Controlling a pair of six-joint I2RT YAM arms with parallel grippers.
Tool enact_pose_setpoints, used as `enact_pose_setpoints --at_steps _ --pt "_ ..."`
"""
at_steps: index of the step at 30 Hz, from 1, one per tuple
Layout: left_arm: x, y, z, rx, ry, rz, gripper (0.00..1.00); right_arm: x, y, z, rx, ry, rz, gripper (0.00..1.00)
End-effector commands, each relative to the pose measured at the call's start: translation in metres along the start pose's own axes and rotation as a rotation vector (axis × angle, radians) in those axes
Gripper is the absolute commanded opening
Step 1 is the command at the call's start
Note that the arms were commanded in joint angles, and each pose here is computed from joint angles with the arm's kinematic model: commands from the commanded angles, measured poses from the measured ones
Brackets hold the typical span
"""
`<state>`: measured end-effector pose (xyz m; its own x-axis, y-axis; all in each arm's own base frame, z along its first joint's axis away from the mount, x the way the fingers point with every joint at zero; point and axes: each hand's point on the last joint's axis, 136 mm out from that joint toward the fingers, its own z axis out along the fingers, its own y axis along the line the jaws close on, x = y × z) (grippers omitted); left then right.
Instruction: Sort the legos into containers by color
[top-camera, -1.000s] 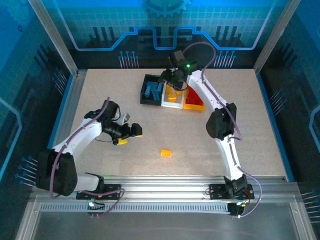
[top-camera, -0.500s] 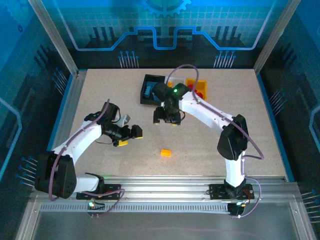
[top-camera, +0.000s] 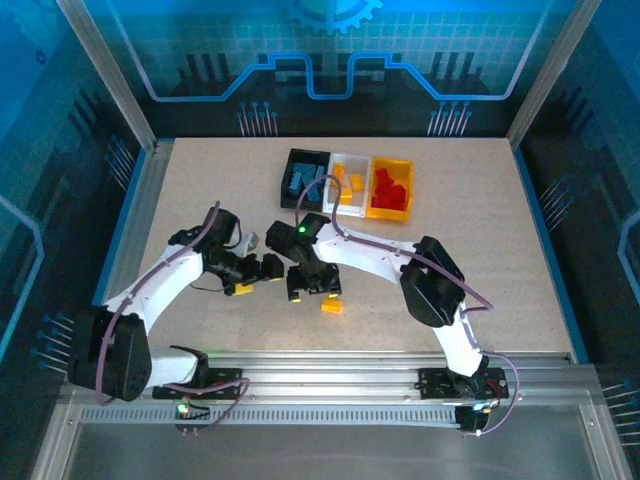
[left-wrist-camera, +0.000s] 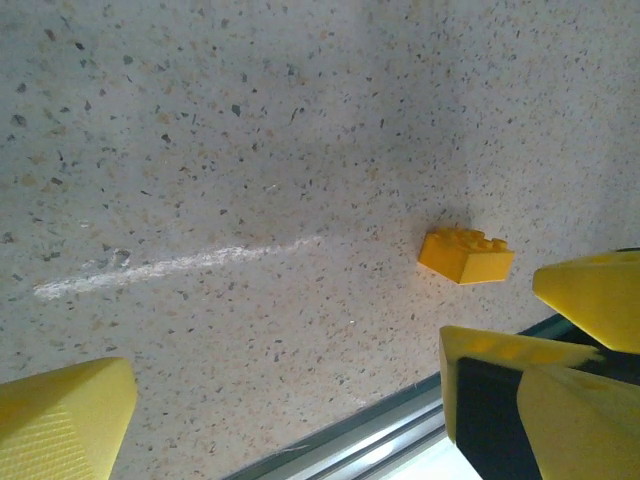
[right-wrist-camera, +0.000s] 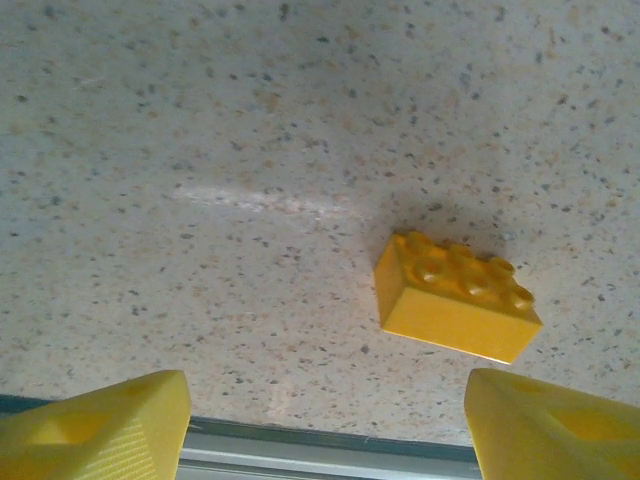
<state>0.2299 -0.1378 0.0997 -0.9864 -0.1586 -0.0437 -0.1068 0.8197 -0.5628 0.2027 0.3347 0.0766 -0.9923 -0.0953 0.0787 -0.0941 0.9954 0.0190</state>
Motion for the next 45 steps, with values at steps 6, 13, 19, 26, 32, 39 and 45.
enact_pose_setpoints --at_steps 6,13,19,26,32,39,45 --pt "0.004 0.007 0.004 -0.032 0.010 0.000 0.99 0.019 -0.034 0.010 0.102 0.024 0.122 0.74" --pt "0.004 0.007 0.005 -0.027 0.020 -0.002 0.99 0.016 -0.036 0.023 0.037 0.029 0.170 0.73" --pt "0.004 0.006 0.004 -0.026 0.019 0.000 0.99 0.012 -0.038 0.030 0.034 0.043 0.177 0.73" --pt "0.004 0.006 0.004 -0.029 0.017 0.002 0.99 0.007 -0.048 0.040 0.040 0.045 0.198 0.70" --pt "0.005 0.006 0.003 -0.030 0.016 0.002 0.99 0.005 -0.054 0.046 0.051 0.047 0.204 0.67" --pt "0.005 0.006 0.003 -0.029 0.019 0.003 0.99 0.001 -0.053 0.049 0.048 0.039 0.206 0.59" --pt "0.005 0.005 0.003 -0.028 0.016 0.005 0.99 0.000 -0.058 0.042 0.053 0.023 0.210 0.46"
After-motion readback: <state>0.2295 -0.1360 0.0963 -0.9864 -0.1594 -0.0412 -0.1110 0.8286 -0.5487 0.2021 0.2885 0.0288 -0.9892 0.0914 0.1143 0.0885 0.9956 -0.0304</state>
